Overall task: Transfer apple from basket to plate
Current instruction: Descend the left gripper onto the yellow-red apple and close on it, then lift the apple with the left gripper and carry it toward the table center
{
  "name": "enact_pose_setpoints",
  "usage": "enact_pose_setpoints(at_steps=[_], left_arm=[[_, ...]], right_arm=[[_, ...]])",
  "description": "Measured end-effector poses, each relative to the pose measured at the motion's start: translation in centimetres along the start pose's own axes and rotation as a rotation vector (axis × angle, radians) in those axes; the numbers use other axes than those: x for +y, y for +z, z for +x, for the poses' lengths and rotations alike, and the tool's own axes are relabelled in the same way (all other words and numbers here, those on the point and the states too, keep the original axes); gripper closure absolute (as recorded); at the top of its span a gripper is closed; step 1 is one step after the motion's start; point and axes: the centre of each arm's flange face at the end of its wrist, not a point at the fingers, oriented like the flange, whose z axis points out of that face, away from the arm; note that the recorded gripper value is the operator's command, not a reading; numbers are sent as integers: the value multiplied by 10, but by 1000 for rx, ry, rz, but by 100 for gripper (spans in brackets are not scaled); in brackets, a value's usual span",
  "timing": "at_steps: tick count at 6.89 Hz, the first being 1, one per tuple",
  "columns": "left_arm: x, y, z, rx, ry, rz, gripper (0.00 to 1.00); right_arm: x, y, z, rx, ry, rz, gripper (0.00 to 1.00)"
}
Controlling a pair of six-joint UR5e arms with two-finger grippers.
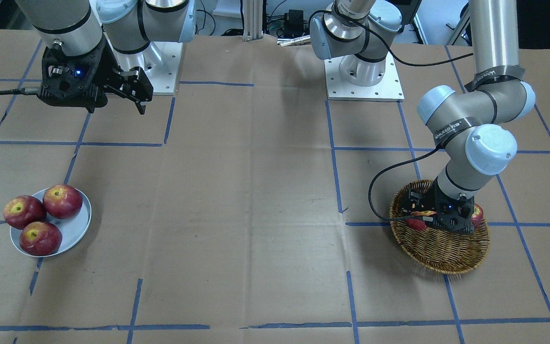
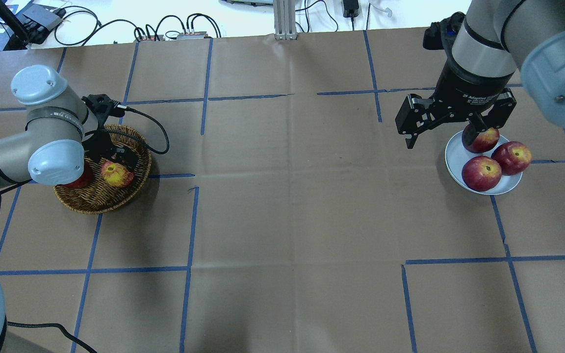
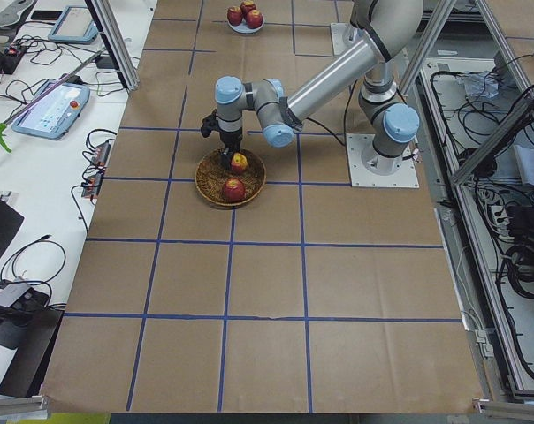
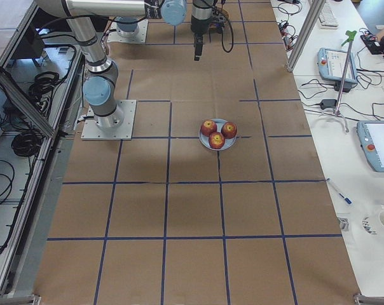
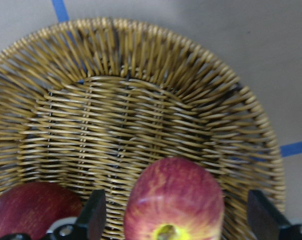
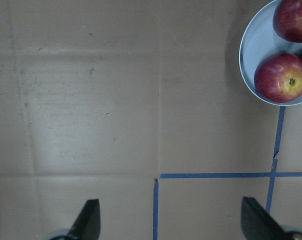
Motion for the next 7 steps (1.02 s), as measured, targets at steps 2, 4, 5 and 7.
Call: enact_pose_setpoints(at_steps=[2, 4, 5, 7], left_arm=[[0, 17, -1, 34, -6, -14, 32], [-4, 23, 2, 87, -14, 9, 69], [-5, 23, 2, 92, -17, 15, 70], [-21, -3, 0, 63, -21, 67, 70]], right_arm=[[0, 0, 0, 0, 0, 0, 0], [0, 0, 0, -2, -1, -2, 0], [0, 1, 0, -2, -1, -3, 0], [0, 1, 0, -3, -2, -4, 0]])
